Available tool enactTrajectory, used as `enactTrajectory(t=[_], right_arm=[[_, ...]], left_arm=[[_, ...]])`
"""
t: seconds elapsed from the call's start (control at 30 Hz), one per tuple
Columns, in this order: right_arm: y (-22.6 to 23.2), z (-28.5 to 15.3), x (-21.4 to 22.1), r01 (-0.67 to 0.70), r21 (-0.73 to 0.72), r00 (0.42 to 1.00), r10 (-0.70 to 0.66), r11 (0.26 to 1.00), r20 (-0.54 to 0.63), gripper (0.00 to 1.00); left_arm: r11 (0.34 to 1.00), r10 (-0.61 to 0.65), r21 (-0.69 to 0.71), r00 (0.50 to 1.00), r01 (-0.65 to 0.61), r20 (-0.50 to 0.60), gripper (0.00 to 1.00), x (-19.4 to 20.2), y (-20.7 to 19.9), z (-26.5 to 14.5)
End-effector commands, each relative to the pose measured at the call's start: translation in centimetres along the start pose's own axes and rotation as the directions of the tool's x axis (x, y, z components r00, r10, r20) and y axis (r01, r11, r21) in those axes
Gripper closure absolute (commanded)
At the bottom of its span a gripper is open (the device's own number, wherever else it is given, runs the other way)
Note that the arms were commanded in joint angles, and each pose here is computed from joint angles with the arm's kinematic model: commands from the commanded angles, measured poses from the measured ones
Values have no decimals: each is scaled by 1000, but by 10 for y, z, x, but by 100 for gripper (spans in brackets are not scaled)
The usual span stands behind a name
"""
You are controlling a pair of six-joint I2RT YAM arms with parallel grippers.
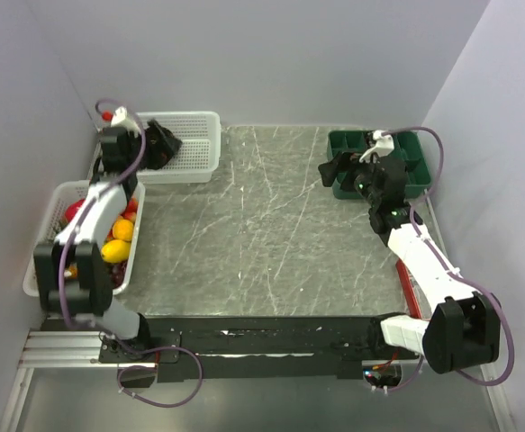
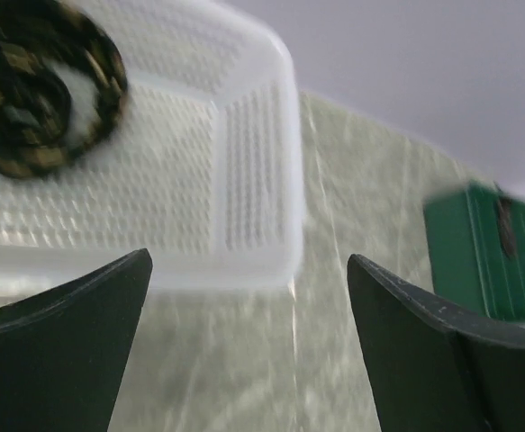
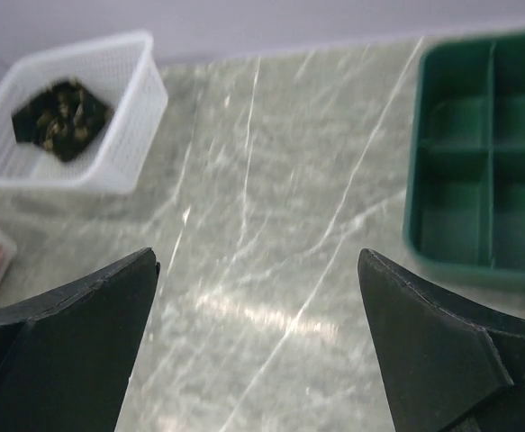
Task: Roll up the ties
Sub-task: Pick up the tie from the bin.
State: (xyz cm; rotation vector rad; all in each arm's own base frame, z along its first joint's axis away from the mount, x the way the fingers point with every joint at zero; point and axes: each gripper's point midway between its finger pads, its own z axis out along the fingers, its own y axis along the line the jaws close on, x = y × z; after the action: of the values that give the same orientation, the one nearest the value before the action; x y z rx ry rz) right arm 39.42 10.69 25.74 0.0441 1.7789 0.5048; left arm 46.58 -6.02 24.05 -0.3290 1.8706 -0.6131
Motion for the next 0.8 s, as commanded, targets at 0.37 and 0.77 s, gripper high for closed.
enactTrajectory(t=[0.37,0.77], right_arm=[[19,16,25,5,-79,983,-19,997,-181,1],[14,10,26,42,-52,980,-52,998,-194,1]], left_arm=[[834,213,-486,964,-263,-156,1,-49,88,159],[793,228,-484,917,-370,-326,32,48,138,201]])
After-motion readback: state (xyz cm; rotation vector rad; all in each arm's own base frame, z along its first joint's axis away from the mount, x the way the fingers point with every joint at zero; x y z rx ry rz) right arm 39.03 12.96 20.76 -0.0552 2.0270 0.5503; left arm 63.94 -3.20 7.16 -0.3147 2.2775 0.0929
